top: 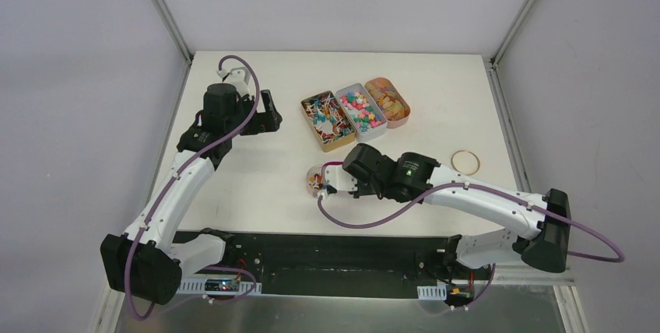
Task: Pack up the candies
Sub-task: Place the fake candies in the packing bottle, then scoop the fake candies from the storage box.
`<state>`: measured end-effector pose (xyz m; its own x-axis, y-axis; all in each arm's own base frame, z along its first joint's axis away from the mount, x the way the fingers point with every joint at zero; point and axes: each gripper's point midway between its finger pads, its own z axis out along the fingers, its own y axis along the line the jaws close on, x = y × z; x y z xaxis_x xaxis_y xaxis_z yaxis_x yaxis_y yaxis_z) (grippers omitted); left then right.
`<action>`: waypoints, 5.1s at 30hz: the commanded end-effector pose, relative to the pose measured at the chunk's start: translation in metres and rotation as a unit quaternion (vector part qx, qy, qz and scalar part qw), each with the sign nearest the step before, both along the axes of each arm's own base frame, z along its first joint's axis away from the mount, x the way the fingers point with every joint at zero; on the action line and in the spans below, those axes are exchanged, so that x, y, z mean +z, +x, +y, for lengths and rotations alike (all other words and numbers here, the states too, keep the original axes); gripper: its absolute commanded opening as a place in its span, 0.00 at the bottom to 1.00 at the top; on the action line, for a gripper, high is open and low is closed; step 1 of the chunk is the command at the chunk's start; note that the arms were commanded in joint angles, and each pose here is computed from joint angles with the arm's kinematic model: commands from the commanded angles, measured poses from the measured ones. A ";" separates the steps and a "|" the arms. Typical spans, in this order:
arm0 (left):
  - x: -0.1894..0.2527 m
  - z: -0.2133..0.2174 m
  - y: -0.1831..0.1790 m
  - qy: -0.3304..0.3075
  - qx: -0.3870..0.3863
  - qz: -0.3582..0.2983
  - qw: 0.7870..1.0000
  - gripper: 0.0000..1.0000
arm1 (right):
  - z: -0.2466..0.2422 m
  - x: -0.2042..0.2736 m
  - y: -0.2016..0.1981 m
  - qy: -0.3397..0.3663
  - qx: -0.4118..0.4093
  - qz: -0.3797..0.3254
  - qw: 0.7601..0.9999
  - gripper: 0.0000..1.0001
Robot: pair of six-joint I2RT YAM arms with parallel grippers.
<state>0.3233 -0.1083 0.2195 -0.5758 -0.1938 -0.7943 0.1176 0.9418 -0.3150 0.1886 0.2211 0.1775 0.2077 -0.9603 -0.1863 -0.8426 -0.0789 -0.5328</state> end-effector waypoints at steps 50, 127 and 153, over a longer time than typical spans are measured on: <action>0.033 -0.068 -0.024 -0.119 -0.200 -0.047 0.971 0.86 | 0.048 0.091 0.031 0.186 -0.069 -0.030 0.980 0.00; 0.011 -0.045 -0.010 -0.074 -0.128 -0.011 0.989 0.99 | -0.027 0.085 0.158 0.253 -0.404 -0.008 0.879 0.00; 0.013 -0.040 -0.009 -0.067 -0.116 -0.017 0.991 0.99 | 0.010 0.009 0.183 0.171 -0.424 0.087 0.885 0.00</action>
